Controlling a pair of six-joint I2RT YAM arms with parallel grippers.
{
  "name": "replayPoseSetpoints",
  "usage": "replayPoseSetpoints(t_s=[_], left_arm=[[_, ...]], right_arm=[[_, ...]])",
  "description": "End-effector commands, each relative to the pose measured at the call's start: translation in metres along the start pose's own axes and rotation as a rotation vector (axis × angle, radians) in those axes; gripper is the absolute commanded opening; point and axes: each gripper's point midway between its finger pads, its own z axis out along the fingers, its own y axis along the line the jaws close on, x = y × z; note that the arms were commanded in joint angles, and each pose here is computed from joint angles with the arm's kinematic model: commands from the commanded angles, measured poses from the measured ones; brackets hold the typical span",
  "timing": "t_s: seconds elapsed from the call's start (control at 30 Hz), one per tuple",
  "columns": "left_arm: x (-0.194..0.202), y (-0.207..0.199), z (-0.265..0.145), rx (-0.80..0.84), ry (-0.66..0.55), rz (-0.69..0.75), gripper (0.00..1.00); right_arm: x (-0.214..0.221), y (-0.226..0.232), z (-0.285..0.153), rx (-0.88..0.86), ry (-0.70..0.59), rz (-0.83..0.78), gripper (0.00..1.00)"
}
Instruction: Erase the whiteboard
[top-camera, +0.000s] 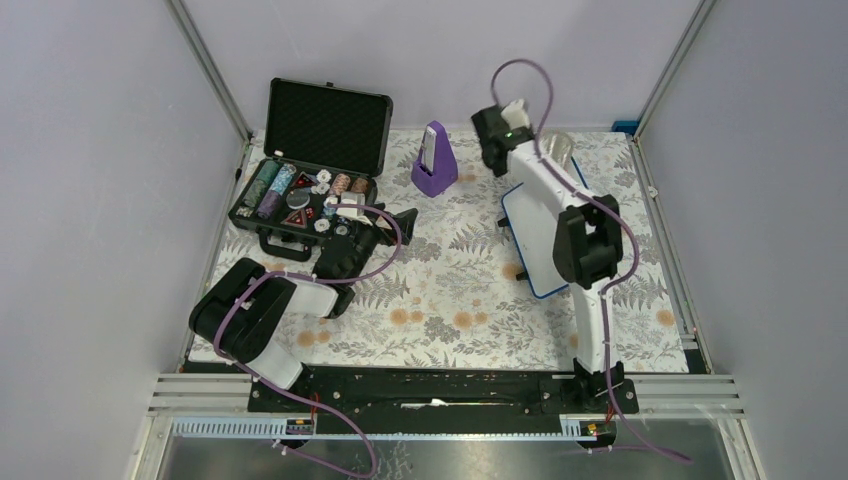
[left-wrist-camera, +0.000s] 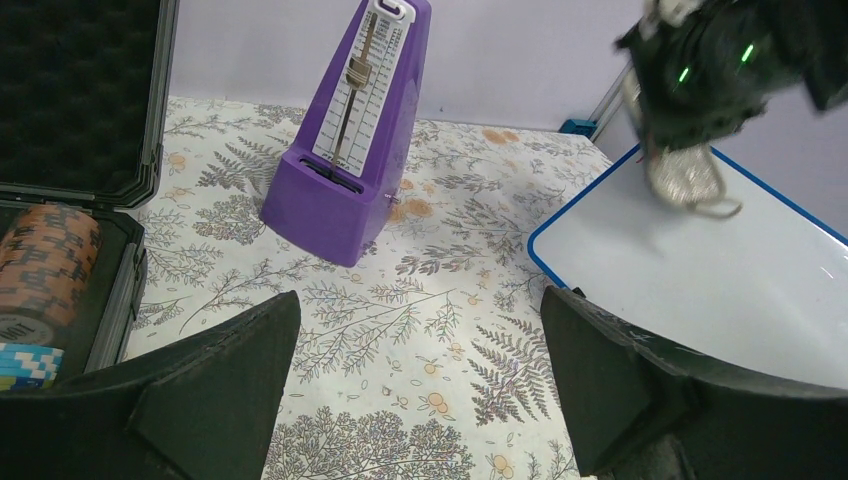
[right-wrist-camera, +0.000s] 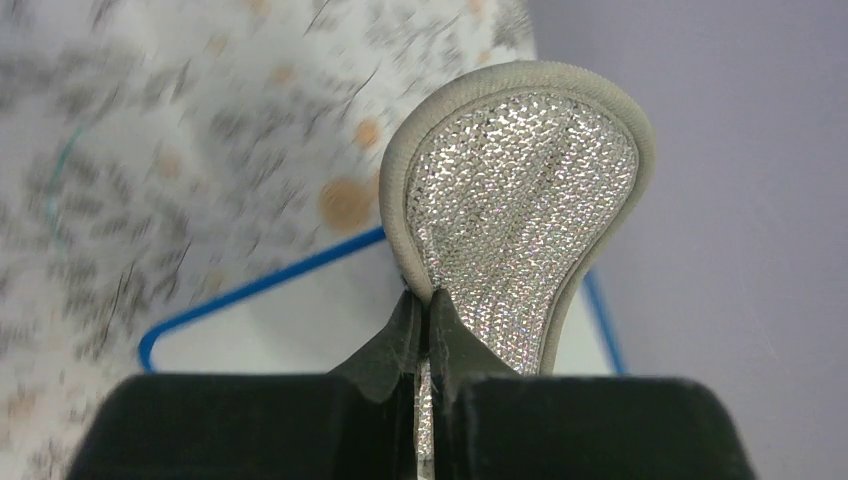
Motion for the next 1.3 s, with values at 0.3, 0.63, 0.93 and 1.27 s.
replayPoseSetpoints(t_s=[0.3, 0.63, 0.93, 1.27], left_arm=[[-0.021, -0.004, 0.0, 0.028, -0.078, -0.016, 0.99], [-0.019, -0.005, 0.001, 0.035, -0.072, -0.025, 0.99], [-0.019, -0.005, 0.001, 0.036, -0.072, -0.026, 0.99], [-0.022, -0.002, -0.001, 0.031, -0.08, -0.028, 0.99]], right_arm=[[0.025, -0.029, 0.034, 0.084, 0.159, 0.085, 0.0], [0.051, 0.023, -0.006, -0.032, 0.105, 0.002, 0.0], [-0.034, -0.059, -0.008, 0.033, -0.026, 0.183, 0.0], [-0.034, -0.072, 0.038, 0.2, 0.058, 0.132, 0.0]])
